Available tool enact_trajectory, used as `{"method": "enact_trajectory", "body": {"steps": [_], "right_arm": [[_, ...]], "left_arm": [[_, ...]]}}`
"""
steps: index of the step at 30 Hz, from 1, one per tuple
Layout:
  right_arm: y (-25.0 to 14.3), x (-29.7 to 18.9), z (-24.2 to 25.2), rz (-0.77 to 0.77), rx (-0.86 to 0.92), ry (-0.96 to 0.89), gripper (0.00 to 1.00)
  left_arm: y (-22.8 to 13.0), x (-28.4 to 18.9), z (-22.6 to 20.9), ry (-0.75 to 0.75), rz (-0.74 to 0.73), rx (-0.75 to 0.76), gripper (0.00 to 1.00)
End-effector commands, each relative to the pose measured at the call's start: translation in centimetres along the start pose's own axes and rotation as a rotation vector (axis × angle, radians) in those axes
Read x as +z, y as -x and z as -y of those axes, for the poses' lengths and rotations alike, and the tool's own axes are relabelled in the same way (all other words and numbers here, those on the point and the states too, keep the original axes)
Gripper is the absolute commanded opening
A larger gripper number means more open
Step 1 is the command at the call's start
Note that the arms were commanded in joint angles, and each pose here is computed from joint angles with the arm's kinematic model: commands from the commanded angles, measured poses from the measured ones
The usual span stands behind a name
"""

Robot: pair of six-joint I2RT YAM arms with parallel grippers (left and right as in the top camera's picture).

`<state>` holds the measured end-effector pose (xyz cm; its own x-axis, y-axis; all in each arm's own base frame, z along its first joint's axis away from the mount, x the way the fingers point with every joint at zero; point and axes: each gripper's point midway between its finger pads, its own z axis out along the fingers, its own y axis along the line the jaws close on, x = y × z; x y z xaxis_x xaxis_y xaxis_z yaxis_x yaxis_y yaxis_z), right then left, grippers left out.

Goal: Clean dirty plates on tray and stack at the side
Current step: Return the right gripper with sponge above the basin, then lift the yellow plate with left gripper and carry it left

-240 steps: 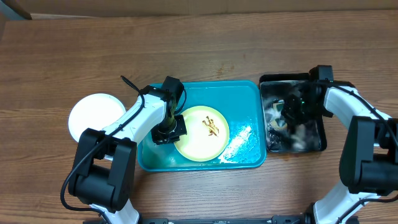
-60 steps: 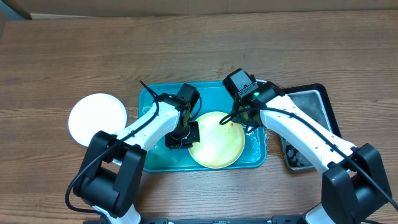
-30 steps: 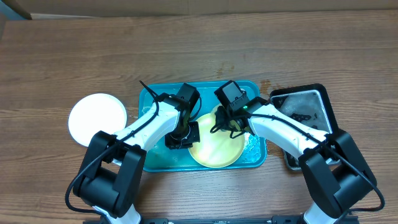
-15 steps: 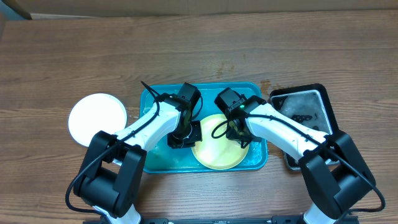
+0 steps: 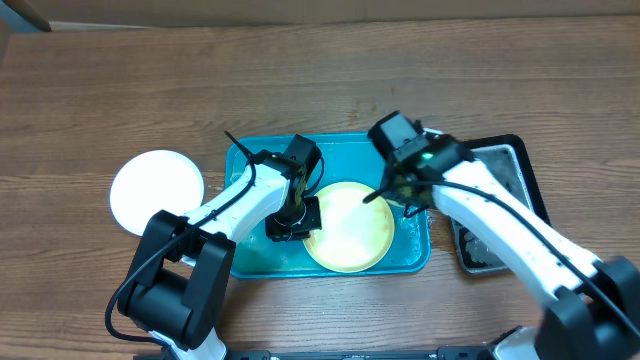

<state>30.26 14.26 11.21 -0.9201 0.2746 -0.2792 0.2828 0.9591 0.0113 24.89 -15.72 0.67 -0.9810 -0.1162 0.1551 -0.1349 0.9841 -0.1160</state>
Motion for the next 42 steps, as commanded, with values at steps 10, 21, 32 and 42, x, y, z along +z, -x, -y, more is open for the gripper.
{"method": "enact_trajectory", "body": {"steps": [10, 21, 32, 42], "right_arm": [[3.3, -2.0, 8.1, -0.093, -0.026, 0.077, 0.04], [4.4, -0.7, 14.3, -0.132, 0.06, 0.05, 0.07], [4.5, 0.3, 14.1, -0.155, 0.063, 0.061, 0.07], [4.5, 0.4, 14.1, -0.156, 0.063, 0.061, 0.07]], "left_arm": [[2.5, -4.9, -3.7, 0.179, 0.189, -0.042, 0.04], [3.7, -13.1, -7.3, 0.371, 0.454, -0.061, 0.04], [3.8, -17.6, -9.2, 0.548, 0.614, -0.05, 0.04], [3.6, -20.2, -6.5, 0.675, 0.786, 0.052, 0.04]]}}
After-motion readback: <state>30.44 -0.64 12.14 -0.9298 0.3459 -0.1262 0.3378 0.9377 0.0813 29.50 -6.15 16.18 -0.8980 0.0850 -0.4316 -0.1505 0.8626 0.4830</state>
